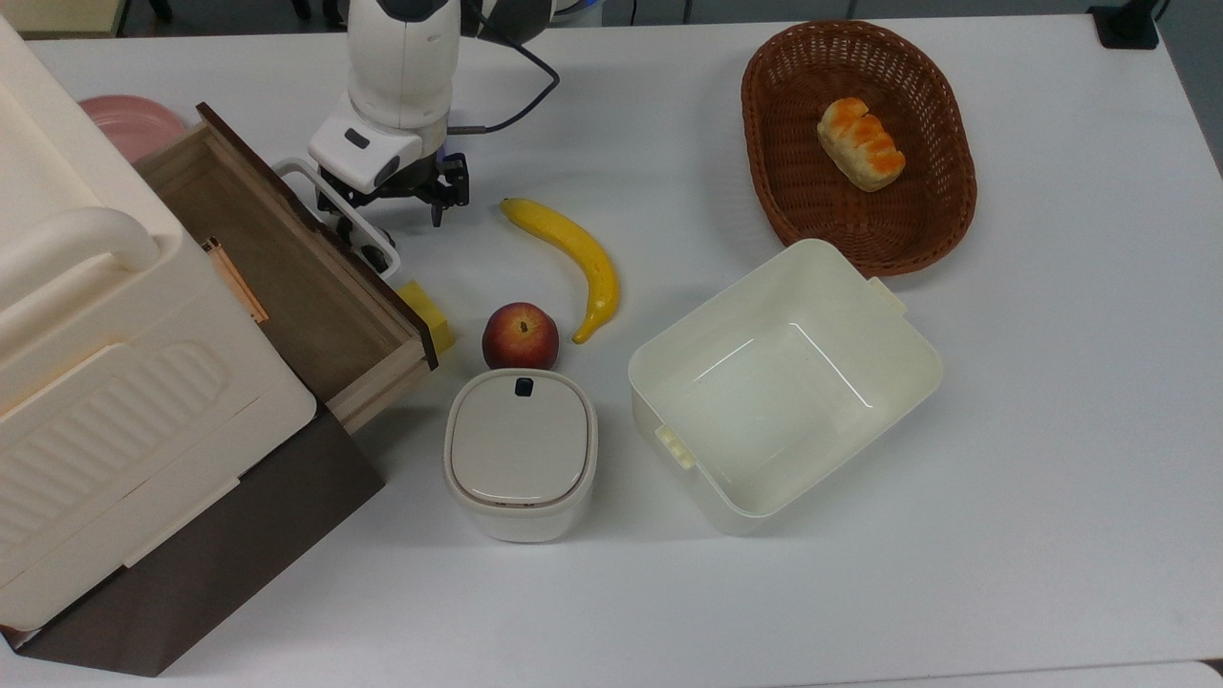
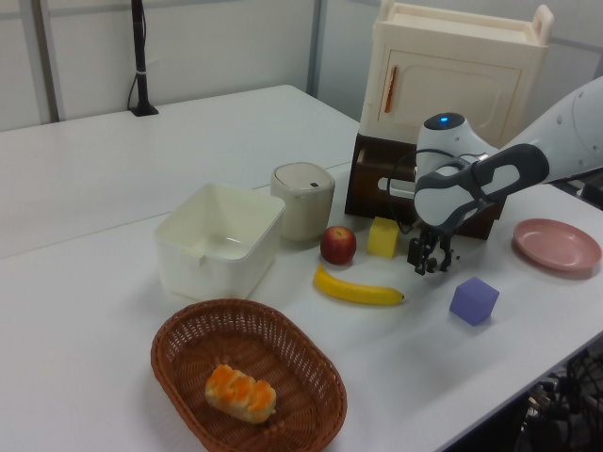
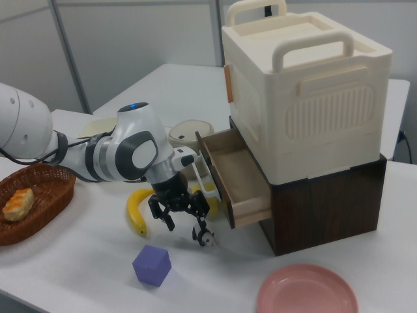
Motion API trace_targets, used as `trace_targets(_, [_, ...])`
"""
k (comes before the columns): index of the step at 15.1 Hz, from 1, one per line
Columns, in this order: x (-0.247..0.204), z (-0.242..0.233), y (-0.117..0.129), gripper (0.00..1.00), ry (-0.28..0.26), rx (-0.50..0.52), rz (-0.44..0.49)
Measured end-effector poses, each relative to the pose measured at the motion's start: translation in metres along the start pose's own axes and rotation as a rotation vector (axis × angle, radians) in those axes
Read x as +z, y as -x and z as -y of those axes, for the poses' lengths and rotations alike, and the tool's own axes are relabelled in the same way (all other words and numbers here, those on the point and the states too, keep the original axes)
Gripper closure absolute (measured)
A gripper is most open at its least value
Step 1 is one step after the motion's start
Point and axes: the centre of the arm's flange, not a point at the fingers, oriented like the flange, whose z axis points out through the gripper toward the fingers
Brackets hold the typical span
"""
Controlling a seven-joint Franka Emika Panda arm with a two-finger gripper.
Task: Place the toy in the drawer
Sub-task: 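Lower the open gripper around the panda toy beside the drawer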
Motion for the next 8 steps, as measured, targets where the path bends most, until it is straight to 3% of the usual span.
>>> trace_targets(8, [-0.0015, -0.0032, -0.0028, 0.0, 0.004, -0.005, -0.005])
